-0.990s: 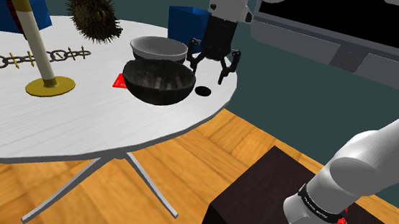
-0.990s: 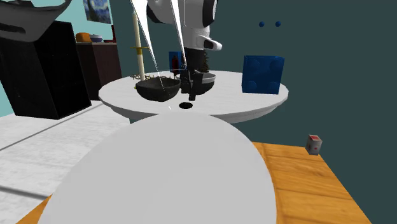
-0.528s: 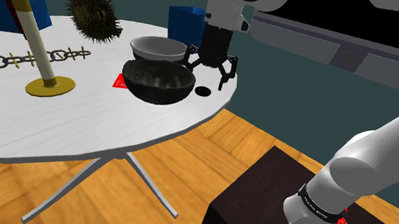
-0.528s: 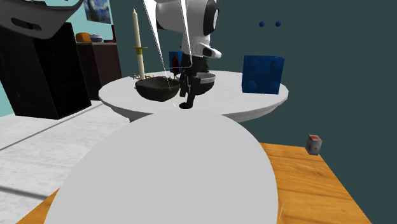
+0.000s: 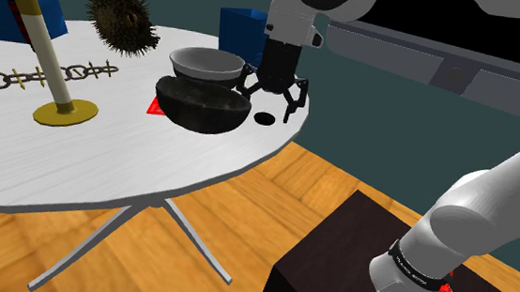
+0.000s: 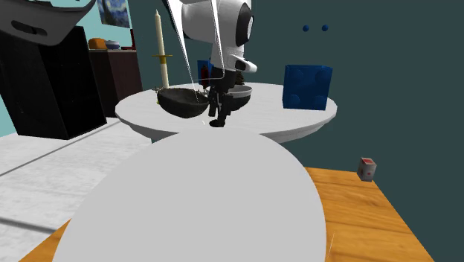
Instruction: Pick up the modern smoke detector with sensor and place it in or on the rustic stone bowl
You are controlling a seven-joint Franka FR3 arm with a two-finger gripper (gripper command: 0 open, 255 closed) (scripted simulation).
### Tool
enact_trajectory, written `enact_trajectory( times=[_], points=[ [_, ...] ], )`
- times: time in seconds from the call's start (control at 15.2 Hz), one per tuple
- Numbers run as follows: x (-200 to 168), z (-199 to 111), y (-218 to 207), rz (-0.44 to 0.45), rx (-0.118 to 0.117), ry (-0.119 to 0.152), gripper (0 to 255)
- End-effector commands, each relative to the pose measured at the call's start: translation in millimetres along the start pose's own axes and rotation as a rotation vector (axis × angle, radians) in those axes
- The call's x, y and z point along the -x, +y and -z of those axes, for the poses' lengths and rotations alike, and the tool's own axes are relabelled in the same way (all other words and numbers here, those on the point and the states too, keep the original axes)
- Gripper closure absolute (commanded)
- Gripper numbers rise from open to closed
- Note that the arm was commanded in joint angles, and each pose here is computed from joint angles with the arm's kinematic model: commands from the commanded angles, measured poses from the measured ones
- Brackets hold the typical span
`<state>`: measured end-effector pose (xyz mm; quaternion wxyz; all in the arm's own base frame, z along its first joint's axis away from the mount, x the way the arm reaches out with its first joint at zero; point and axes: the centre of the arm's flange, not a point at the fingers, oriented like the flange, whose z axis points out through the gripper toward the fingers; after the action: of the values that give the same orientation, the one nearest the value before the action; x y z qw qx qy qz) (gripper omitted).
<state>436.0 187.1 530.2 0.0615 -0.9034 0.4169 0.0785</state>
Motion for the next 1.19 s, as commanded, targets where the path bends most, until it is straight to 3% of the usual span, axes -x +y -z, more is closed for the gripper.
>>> enact_trajectory(
  times=[0.0,0.59,1.12],
  points=[
    [1.7,-1.8,-0.6,0.003,0.004,-0.002,255],
    [1.6,-1.9,-0.6,0.003,0.004,-0.002,255],
    [9.7,39.5,-2.5,0.003,0.004,-0.002,255]
  ],
)
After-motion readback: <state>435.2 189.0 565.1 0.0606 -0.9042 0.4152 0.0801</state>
